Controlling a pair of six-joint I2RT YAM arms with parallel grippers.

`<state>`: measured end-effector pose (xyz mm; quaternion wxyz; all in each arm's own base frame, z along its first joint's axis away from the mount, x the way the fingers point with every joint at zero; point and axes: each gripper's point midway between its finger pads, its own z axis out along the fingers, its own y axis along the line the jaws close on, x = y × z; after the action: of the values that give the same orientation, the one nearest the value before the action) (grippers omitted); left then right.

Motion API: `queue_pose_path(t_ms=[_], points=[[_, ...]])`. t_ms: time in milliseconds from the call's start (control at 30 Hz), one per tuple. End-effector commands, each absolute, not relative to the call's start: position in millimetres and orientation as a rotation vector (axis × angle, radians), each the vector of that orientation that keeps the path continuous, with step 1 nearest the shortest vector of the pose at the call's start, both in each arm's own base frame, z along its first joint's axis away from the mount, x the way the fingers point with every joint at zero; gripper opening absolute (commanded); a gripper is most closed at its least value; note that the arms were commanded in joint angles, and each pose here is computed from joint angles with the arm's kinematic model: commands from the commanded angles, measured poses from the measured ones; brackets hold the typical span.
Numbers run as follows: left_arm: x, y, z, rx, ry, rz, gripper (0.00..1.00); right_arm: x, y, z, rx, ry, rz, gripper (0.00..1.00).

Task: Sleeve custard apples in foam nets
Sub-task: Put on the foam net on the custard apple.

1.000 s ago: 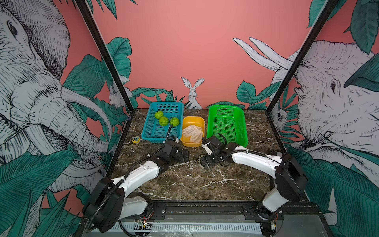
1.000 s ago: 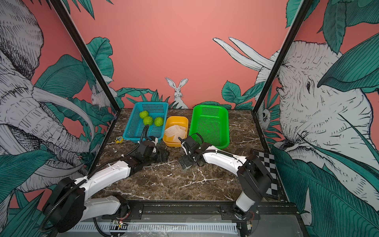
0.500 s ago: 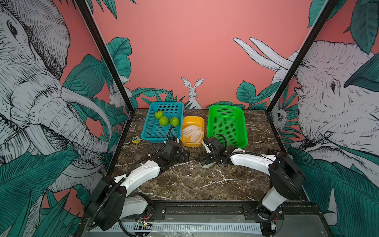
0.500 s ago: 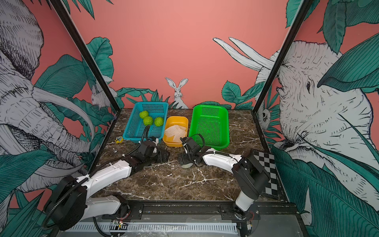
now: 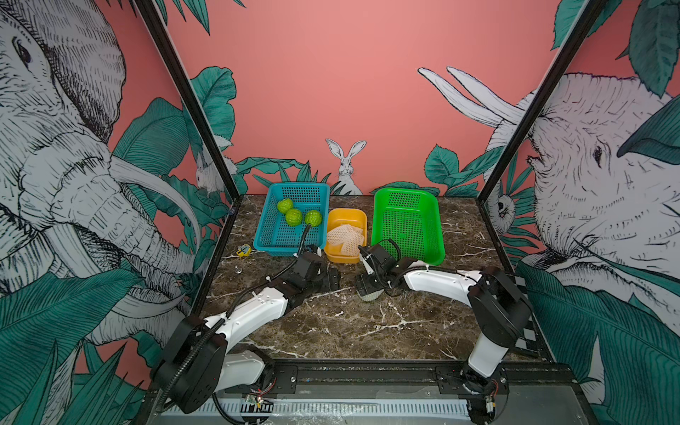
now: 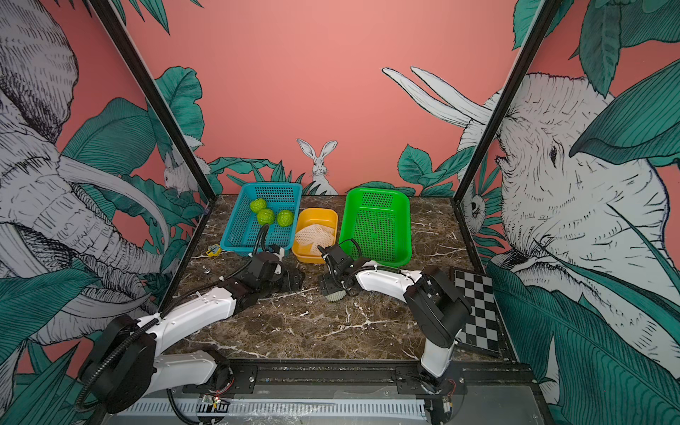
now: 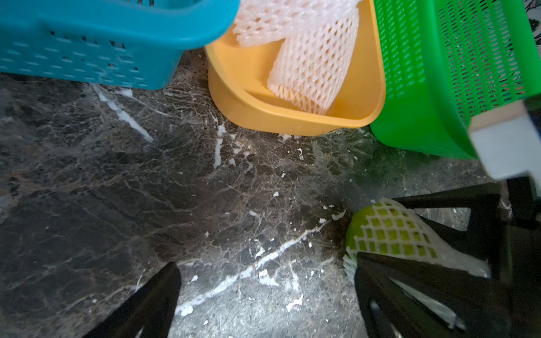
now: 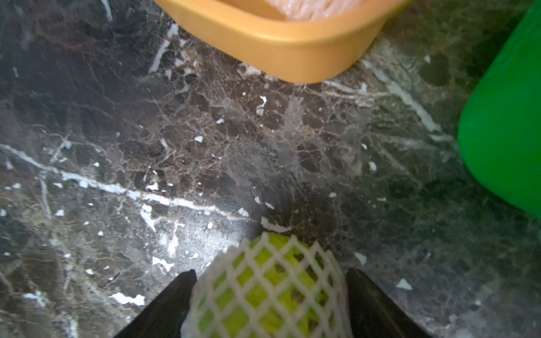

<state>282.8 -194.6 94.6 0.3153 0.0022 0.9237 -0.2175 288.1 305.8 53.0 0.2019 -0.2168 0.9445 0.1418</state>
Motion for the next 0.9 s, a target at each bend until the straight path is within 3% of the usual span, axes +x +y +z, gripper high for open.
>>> queue_pose_path(t_ms=[0,200,367,667,867], points=[[284,-194,94,-0.009,2.424,-0.582,0.95,277,298,43,-0.650,2.699,0.365,0.86],[285,-209,96,0.002,2.417,-0.686,0.95,290,316,107,-0.627,2.553,0.523,0.98],[289,-224,102,0.000,2.390,-0.786,0.93,286,299,142,-0.614,2.499,0.558,0.98],[295,-264,92,0.032,2.407,-0.911,0.80,249,251,147,-0.619,2.534,0.553,0.91],[292,-286,87,0.029,2.416,-0.956,0.83,240,249,122,-0.588,2.581,0.583,0.89]])
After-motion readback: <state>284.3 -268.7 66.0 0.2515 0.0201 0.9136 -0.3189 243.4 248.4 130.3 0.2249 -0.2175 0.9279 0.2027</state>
